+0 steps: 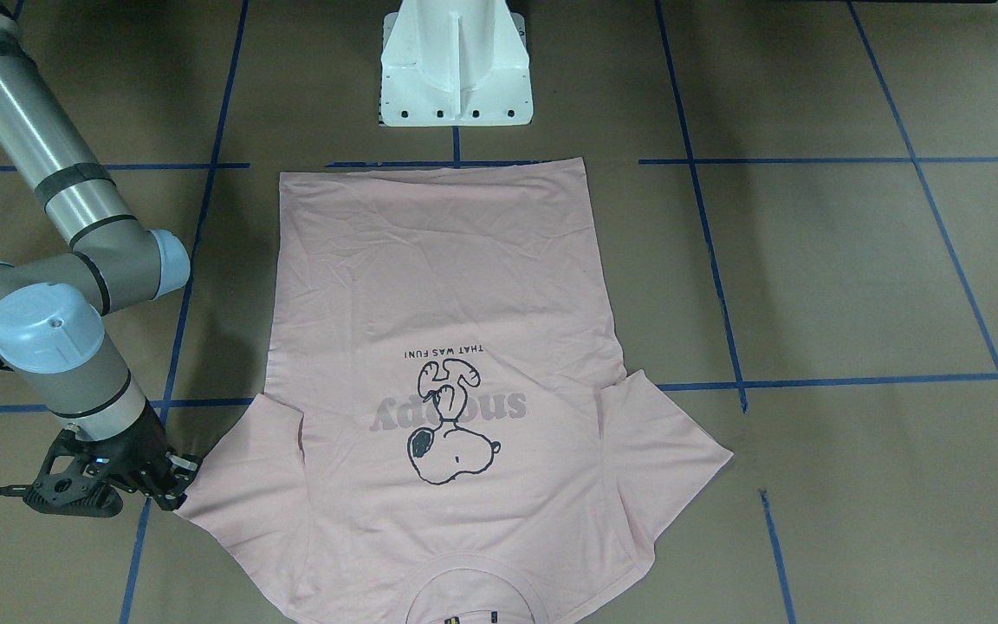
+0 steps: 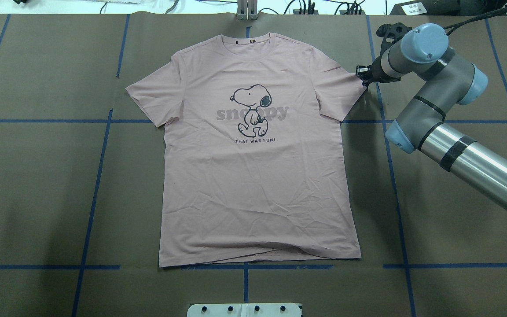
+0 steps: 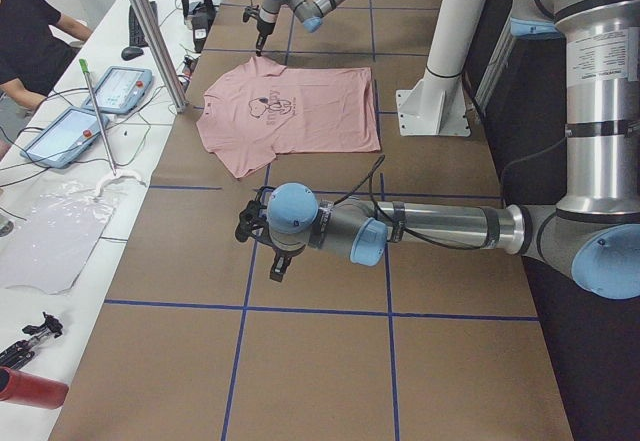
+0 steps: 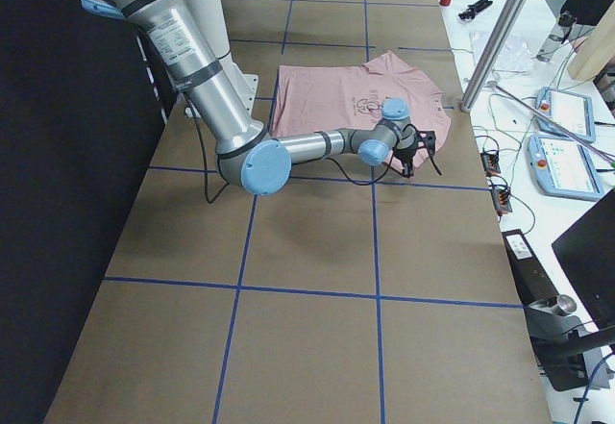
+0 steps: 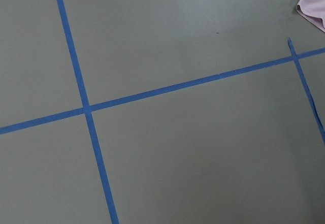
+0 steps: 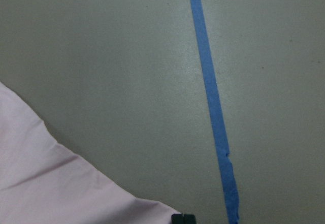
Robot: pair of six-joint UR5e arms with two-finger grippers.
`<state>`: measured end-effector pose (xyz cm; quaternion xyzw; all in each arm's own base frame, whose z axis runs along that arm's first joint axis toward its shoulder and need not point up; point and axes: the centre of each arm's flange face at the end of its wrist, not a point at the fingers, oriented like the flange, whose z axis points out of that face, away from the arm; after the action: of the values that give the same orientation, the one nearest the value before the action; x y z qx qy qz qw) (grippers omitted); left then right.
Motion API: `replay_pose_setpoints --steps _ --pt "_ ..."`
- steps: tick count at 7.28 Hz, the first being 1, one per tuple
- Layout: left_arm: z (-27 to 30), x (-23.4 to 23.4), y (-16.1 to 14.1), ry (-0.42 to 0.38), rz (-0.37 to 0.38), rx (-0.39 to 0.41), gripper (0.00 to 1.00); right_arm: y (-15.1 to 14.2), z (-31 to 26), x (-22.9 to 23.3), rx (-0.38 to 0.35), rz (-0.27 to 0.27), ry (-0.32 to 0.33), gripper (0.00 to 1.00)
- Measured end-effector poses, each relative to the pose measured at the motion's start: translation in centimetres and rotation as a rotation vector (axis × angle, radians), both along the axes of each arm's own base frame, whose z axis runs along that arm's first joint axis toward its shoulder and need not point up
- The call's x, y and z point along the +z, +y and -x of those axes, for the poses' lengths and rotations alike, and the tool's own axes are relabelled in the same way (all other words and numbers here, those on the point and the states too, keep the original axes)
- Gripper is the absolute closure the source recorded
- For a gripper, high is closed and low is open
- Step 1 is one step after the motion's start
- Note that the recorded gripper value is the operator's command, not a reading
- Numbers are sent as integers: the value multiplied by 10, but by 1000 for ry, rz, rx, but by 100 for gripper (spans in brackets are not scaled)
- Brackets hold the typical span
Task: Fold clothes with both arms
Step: 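Lower the right gripper and grasp the sleeve edge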
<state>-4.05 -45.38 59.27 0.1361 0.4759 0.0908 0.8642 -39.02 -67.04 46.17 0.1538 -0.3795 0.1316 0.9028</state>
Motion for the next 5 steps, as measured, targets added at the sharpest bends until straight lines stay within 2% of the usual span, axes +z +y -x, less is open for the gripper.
replay_pose_setpoints --steps 1,2,3,5 --pt "0 -1 0 0 -1 0 0 0 0 -2 -1 -4 -2 99" --pt "0 -1 0 0 -1 0 0 0 -1 -3 -2 -8 -3 42" --pt "0 0 0 1 0 0 0 0 -1 -2 0 -7 -2 34" --pt "0 1 1 1 2 0 0 0 0 -1 9 3 -3 34"
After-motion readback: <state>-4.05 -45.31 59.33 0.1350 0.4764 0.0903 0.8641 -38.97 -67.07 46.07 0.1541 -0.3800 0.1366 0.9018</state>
